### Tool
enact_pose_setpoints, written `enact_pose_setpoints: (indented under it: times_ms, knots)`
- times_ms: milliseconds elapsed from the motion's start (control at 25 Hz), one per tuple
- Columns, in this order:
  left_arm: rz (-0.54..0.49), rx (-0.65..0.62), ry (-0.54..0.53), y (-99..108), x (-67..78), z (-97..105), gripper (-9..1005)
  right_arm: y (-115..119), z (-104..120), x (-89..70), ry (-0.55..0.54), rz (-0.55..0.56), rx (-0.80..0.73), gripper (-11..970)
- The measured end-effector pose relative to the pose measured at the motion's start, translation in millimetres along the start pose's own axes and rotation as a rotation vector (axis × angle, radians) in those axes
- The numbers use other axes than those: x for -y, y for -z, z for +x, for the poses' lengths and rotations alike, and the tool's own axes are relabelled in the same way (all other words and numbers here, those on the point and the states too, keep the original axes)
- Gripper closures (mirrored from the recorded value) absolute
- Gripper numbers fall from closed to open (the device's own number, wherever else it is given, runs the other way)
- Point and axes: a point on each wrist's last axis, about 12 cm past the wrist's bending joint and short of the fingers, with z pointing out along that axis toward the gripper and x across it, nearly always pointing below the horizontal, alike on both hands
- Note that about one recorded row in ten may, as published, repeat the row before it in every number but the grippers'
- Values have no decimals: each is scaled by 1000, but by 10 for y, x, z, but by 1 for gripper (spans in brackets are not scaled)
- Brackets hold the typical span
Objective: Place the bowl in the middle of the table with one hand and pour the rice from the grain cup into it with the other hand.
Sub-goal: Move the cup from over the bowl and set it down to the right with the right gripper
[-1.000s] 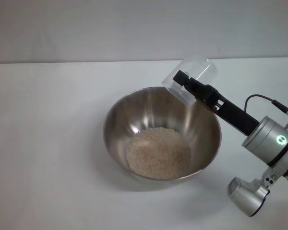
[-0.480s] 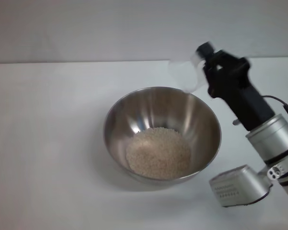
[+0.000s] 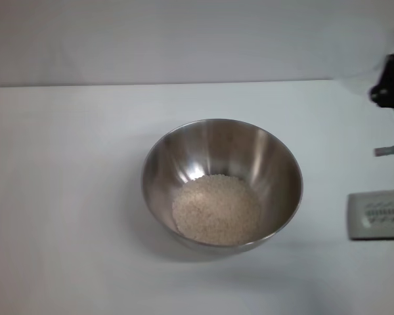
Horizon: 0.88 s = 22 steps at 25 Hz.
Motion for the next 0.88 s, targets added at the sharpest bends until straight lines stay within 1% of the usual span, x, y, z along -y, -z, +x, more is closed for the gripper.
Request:
enact_pose_setpoints:
  times_ms: [40, 80, 120, 200, 240, 280, 320, 360, 400, 440, 480, 520, 600, 680, 800, 880]
  knots:
    - [-1, -4, -2, 8, -6, 5, 823, 8, 15, 23, -33, 26, -29, 944]
    - [-2, -5, -3, 12, -10, 7, 823, 36, 42, 56, -92, 56, -69, 944]
    - [-2, -5, -3, 12, -10, 7, 823, 36, 42, 56, -92, 56, -69, 944]
    - [-4, -12, -7, 24, -22, 17, 823, 90, 58, 71, -153, 66, -94, 944]
    - [-4, -12, -8, 25, -23, 18, 823, 120, 63, 71, -185, 66, -102, 944]
    - [-4, -13, -10, 25, -28, 19, 823, 183, 68, 64, -250, 59, -113, 944]
    - [-4, -13, -10, 25, -28, 19, 823, 183, 68, 64, -250, 59, -113, 944]
    - [-4, -14, -10, 27, -31, 18, 823, 247, 72, 48, -324, 49, -124, 944]
    - [-4, -13, -11, 32, -32, 16, 823, 274, 77, 42, -357, 47, -132, 944]
    - [-4, -13, -11, 32, -32, 16, 823, 274, 77, 42, -357, 47, -132, 944]
    - [-3, -9, -11, 40, -32, 11, 823, 316, 106, 45, -403, 54, -159, 944]
    - [-3, -9, -11, 40, -32, 11, 823, 316, 106, 45, -403, 54, -159, 944]
    - [-1, -5, -12, 50, -31, 5, 823, 361, 150, 50, -444, 65, -191, 944]
    - [0, -2, -12, 67, -30, 0, 823, 407, 236, 60, -484, 77, -243, 944]
    - [1, -2, -12, 69, -29, -1, 823, 424, 290, 59, -495, 76, -275, 944]
    - [2, -1, -12, 72, -30, -3, 823, 457, 359, 36, -498, 50, -318, 944]
